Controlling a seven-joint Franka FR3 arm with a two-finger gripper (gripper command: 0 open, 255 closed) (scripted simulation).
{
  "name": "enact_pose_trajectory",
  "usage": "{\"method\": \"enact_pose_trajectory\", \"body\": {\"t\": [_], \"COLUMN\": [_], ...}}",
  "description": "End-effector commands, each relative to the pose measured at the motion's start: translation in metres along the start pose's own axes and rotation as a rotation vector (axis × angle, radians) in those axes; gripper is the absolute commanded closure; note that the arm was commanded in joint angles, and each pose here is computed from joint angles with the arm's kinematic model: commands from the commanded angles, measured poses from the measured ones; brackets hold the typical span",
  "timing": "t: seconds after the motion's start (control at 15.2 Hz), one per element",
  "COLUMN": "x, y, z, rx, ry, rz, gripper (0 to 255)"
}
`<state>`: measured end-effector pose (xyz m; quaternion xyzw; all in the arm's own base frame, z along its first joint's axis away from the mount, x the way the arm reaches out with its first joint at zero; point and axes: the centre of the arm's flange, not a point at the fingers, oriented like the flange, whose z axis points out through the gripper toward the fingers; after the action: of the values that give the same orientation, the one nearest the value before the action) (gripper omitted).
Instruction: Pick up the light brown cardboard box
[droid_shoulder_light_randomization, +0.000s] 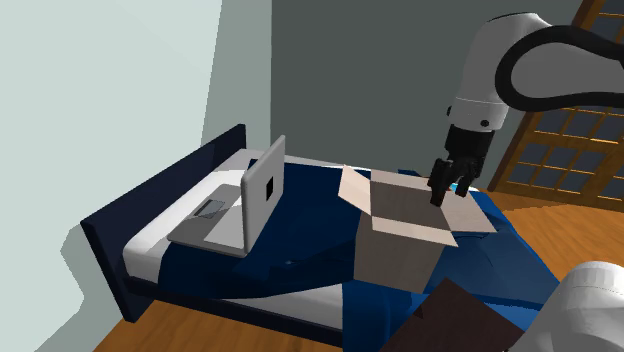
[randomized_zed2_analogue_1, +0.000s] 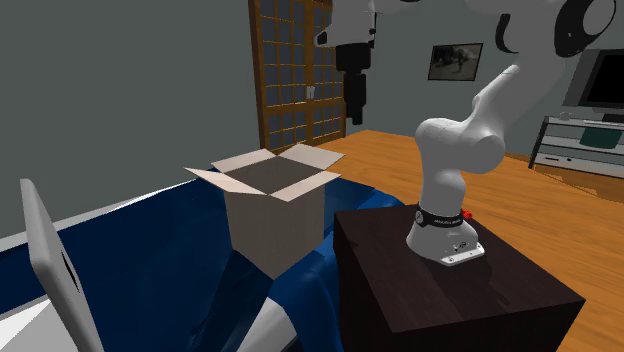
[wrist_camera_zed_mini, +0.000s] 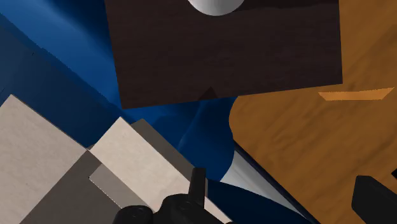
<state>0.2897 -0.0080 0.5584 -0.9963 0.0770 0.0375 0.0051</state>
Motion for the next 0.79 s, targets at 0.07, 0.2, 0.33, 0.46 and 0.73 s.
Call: {"method": "enact_pose_trajectory", "body": {"t": [0.07,0.2,0.33,0.46,0.73], "x": [0.009,0.028,0.047,0.066,0.105], "y": [0.002,0.006,0.011,0.015,0.022], "z": [0.008,0.025,0.041,0.058,0.090], "rx": [-0.001,-0.002,-0.003,-0.004,-0.006], "ry": [0.004,0.012,0.019,0.027,0.043], "rz": [-0.003,-0.008,-0.014,-0.020,-0.031], "gripper": [0,0,0,0,0]}}
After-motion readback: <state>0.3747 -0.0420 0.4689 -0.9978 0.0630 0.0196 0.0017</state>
